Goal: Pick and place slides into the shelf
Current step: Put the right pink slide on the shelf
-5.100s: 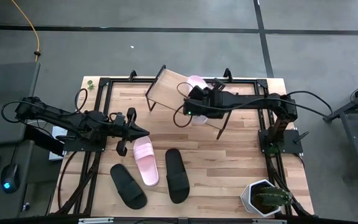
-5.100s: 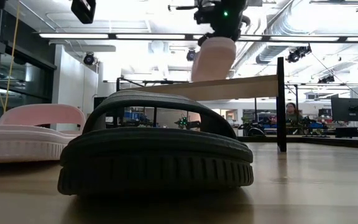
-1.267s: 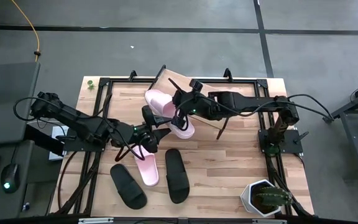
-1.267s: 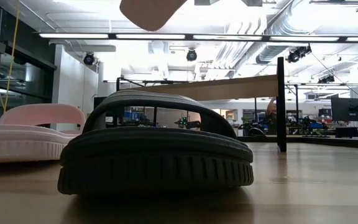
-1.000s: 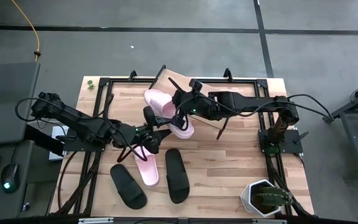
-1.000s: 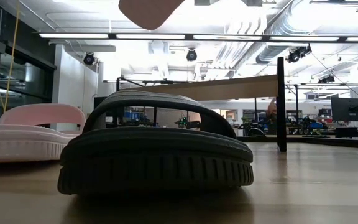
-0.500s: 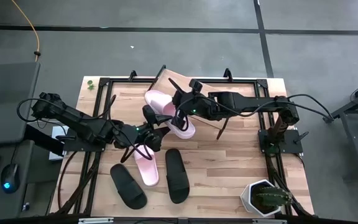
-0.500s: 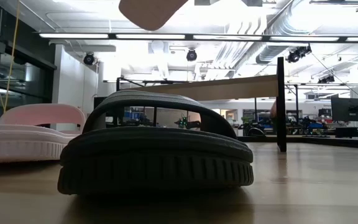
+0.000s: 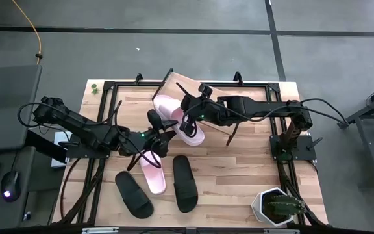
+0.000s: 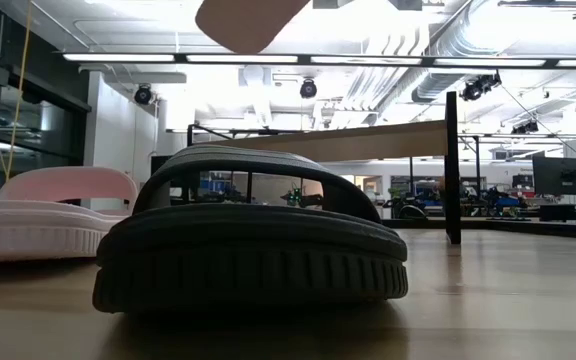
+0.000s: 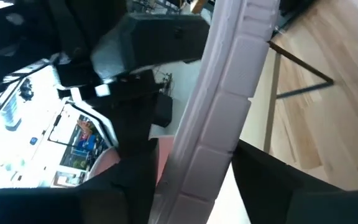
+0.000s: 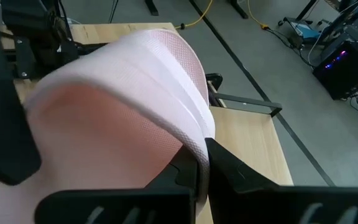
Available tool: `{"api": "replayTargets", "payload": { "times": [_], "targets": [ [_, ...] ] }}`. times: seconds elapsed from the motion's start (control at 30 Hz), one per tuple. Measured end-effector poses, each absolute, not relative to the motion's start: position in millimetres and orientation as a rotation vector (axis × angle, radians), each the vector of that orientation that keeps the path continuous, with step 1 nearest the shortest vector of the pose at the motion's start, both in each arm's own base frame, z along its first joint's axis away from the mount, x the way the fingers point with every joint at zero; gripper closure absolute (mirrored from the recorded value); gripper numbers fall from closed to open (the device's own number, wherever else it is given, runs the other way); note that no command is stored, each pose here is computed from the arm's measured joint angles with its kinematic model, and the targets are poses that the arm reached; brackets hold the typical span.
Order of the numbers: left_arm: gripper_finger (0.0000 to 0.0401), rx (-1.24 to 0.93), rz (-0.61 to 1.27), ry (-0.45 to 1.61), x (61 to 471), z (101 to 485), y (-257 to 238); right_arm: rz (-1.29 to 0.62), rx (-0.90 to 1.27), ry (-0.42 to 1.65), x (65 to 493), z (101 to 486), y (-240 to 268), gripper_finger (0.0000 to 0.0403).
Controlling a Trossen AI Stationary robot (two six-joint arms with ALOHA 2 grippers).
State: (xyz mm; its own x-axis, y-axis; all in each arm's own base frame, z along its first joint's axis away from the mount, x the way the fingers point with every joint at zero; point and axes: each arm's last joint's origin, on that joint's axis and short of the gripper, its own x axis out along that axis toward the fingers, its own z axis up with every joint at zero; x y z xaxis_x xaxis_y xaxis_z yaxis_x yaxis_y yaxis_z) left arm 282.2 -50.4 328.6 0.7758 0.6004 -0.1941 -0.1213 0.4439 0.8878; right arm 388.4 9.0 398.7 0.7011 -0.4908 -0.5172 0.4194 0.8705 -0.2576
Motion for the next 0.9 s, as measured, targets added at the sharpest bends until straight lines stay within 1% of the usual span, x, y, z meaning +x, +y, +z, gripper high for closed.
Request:
{"api": "replayTargets", "payload": {
  "times": [0.2, 0.3, 0.37, 0.57, 0.63, 0.8, 0.9],
  "targets": [
    [0.027, 1.038, 0.517, 0.571, 280.8, 327.4, -49.4, -0.511, -0.124, 0.606, 388.5, 399.0, 9.2, 0.0403],
    [0.0289, 1.046, 0.522, 0.586, 280.2, 326.4, -49.1, -0.511, -0.124, 0.606, 388.6, 399.0, 9.1, 0.0403],
    [0.0293, 1.046, 0.522, 0.586, 280.2, 326.4, -49.1, -0.511, -0.124, 0.607, 388.5, 399.0, 9.1, 0.0403],
    [0.0289, 1.058, 0.554, 0.604, 279.7, 326.4, -48.4, -0.512, -0.124, 0.606, 388.5, 399.0, 9.1, 0.0403],
    [0.0298, 1.074, 0.567, 0.618, 279.3, 326.3, -47.9, -0.513, -0.125, 0.607, 388.5, 399.0, 9.1, 0.0403],
    [0.034, 1.099, 0.572, 0.636, 279.0, 325.8, -47.7, -0.506, -0.151, 0.614, 388.4, 399.0, 9.3, 0.0398],
    [0.0342, 1.099, 0.573, 0.636, 278.9, 325.8, -47.6, -0.484, -0.16, 0.621, 388.5, 398.6, 10.1, 0.0386]
  ]
}}
